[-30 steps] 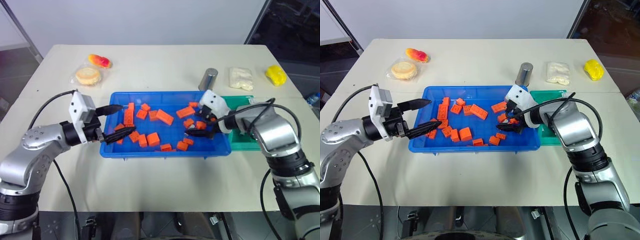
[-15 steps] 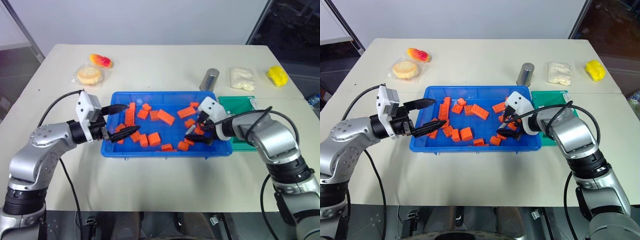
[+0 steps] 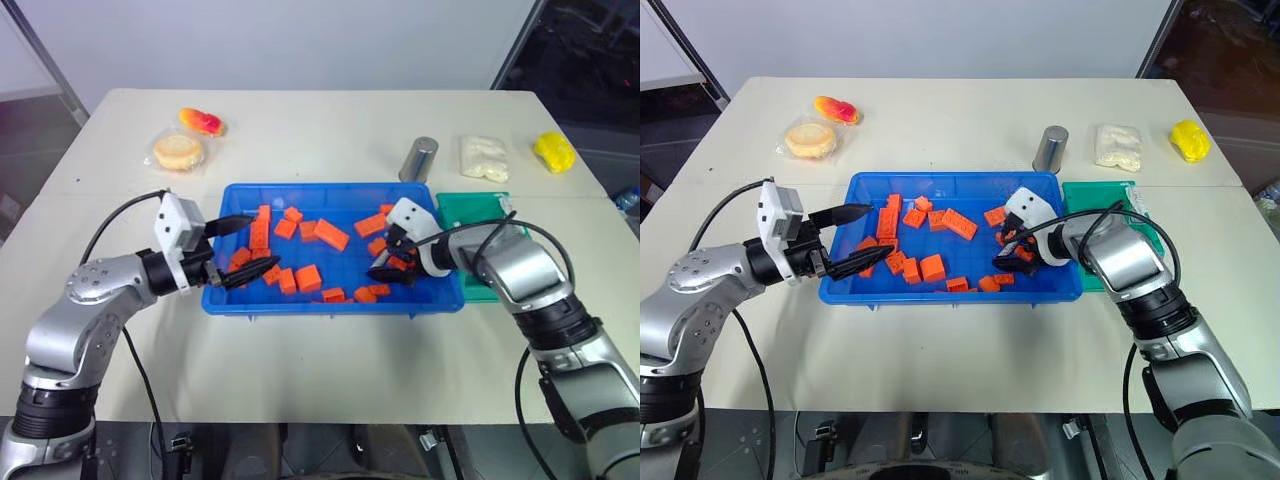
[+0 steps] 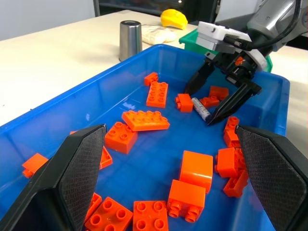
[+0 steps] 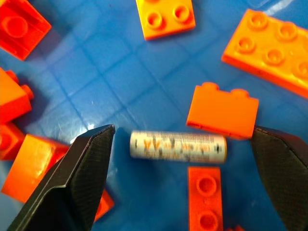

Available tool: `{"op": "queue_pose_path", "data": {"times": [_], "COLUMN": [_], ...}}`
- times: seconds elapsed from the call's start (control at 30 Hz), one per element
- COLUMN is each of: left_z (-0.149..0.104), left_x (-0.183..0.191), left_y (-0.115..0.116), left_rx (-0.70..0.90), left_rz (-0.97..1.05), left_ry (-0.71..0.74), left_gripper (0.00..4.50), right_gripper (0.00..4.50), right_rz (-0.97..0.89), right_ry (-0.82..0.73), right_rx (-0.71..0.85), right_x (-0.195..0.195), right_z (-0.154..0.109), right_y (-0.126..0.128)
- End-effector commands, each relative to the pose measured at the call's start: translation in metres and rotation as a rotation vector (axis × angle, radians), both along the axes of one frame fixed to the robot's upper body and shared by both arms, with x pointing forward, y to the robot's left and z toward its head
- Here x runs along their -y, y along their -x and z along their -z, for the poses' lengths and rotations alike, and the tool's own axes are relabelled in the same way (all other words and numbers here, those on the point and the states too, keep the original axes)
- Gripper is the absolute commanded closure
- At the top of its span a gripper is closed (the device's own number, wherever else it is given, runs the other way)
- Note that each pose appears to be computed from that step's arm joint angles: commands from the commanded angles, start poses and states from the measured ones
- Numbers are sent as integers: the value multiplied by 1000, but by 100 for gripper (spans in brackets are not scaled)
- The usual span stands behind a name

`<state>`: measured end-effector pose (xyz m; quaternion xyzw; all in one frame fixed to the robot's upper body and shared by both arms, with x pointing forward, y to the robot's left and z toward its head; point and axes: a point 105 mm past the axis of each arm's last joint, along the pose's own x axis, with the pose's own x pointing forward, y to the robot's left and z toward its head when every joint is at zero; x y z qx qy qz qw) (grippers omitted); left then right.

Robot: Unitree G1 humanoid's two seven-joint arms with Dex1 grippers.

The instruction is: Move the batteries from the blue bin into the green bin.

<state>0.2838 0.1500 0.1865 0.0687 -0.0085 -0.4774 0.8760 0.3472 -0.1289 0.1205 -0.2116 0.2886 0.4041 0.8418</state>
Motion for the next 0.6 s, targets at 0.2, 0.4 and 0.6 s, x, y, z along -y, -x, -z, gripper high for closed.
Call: {"op": "queue_pose_path", "data": {"times": [0.2,0.4,0.6], "left_z": [-12,-15,-26], "left_x": [0,4,16], "left_y": [3,2,2], "left_rx": [70,75,73], "left_rz": [-6,17,118], "left_ry": [-3,7,47], "left_gripper": [0,0,0], "right_gripper": [225,225,225], "right_rz": [-29,-19,141], "right_ry": [34,43,-23], "right_rx": [-4,91,359], "right_x": [2,7,41], "right_z": [4,-22,-118], "right_y": [2,-6,-32]}}
